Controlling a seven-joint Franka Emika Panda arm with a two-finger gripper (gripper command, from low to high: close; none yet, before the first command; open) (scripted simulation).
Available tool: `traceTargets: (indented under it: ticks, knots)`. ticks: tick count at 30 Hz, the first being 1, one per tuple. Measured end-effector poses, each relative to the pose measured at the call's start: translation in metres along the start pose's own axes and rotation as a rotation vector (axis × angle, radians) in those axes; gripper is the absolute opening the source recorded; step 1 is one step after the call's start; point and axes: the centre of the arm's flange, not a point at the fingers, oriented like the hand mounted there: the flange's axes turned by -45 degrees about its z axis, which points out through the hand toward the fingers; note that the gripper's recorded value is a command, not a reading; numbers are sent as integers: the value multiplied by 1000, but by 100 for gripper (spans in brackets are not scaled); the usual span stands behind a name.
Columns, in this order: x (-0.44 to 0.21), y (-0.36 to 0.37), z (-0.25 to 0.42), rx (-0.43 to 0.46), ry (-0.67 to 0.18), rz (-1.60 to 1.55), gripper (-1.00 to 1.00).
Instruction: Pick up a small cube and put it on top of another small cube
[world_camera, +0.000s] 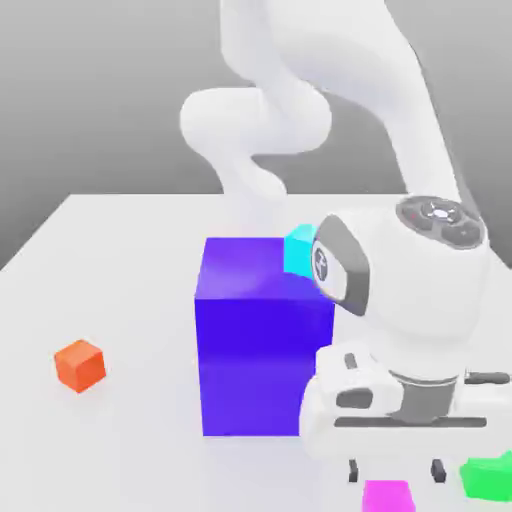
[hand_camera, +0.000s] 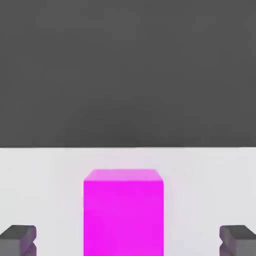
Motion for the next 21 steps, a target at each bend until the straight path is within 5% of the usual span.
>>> traceTargets:
  ticks: [1, 12, 21]
  knots:
    - [-1, 0, 13, -1, -1, -1, -100]
    - [-1, 0, -33, 0, 0, -2, -100]
    - [-15, -39, -56, -15, -8, -383, -100]
